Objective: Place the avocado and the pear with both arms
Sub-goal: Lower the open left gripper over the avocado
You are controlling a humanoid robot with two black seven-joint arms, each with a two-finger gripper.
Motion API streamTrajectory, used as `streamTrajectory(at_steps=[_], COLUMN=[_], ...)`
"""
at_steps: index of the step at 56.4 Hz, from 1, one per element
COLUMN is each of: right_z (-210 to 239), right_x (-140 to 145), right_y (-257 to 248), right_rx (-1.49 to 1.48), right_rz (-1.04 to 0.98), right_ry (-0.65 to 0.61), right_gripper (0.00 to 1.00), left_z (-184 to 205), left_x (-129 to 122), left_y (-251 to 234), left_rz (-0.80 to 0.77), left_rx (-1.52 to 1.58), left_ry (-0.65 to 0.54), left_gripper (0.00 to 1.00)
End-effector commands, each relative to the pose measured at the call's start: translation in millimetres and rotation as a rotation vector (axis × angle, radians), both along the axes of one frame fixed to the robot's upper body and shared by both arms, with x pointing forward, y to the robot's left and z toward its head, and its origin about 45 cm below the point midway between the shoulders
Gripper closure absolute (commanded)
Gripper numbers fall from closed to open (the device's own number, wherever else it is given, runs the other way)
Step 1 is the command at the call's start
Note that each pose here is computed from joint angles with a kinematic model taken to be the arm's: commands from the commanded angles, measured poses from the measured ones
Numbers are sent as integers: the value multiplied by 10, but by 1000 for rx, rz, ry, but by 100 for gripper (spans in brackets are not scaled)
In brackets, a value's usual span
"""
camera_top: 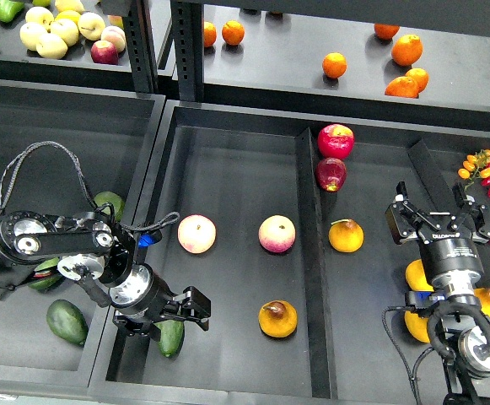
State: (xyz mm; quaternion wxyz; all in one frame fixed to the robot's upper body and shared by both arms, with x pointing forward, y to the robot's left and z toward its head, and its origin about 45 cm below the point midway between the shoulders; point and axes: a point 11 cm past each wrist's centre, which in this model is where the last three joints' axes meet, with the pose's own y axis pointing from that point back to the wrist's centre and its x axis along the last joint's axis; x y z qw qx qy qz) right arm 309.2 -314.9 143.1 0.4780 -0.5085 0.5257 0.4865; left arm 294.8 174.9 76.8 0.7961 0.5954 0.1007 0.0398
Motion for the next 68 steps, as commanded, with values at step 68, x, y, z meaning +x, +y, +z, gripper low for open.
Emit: streamTrajectory(at_steps=[68], right_z=[-4], right_x=[-5], right_y=[-5], right_rx=[1], right_rz=[-1], right_ry=[1], right_gripper=[0], left_z=[-295], left_x=[138], left_y=[19], left_rz=[-5], left_rx=[124], left_ry=[-42], left_gripper=[0])
